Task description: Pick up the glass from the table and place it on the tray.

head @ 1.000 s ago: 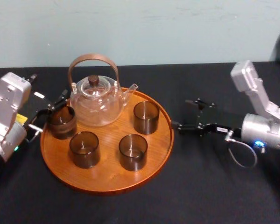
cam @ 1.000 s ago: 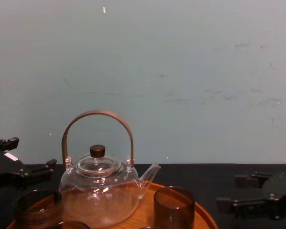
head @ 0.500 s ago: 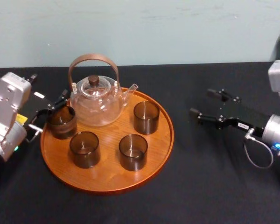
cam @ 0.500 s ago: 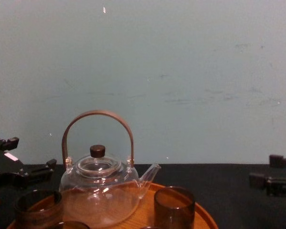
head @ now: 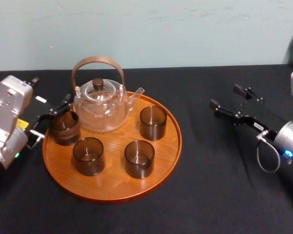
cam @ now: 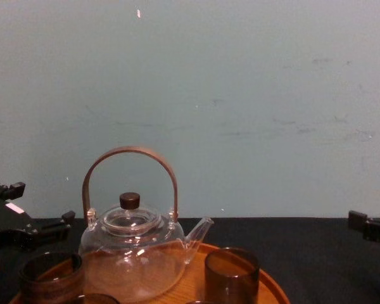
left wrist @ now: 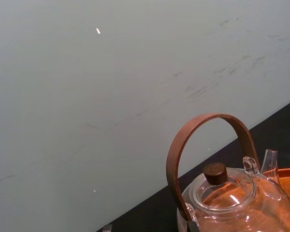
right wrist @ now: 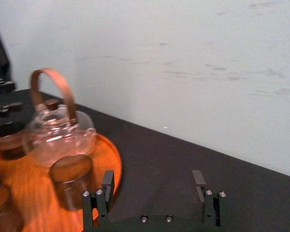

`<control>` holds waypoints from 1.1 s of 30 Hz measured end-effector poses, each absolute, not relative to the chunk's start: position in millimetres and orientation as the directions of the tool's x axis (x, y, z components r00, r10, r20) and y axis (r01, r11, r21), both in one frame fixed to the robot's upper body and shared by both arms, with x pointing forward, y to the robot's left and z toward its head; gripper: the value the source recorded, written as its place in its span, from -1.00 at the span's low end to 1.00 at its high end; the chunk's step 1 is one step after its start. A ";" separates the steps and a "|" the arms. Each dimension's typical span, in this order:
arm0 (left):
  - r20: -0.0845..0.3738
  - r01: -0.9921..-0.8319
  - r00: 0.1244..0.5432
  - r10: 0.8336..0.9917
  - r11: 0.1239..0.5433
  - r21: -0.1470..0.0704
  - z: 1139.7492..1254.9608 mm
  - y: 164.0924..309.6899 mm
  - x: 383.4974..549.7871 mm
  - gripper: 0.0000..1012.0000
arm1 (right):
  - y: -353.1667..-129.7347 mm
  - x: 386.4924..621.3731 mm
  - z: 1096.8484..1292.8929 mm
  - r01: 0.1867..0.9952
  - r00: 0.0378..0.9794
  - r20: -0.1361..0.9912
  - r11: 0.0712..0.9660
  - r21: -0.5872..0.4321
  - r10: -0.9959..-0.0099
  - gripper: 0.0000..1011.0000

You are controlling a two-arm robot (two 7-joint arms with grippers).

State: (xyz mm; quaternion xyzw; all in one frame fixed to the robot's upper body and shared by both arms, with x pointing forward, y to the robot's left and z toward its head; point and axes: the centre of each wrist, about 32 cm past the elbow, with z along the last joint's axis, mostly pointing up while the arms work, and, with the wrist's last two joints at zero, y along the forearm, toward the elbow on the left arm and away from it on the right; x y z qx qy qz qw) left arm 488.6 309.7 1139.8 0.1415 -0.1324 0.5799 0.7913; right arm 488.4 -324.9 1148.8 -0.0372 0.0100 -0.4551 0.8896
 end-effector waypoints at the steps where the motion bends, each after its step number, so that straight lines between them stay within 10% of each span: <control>1: 0.374 -0.955 0.292 0.880 0.287 0.070 1139.8 309.7 488.6 0.98 | -323.1 488.7 1146.9 0.821 0.568 0.014 0.566 -0.070 -0.823 0.98; 33: 0.374 -0.955 0.292 0.880 0.287 0.070 1139.8 309.7 488.6 0.98 | -309.2 494.3 1126.1 0.874 0.481 0.013 0.479 -0.075 -0.876 0.98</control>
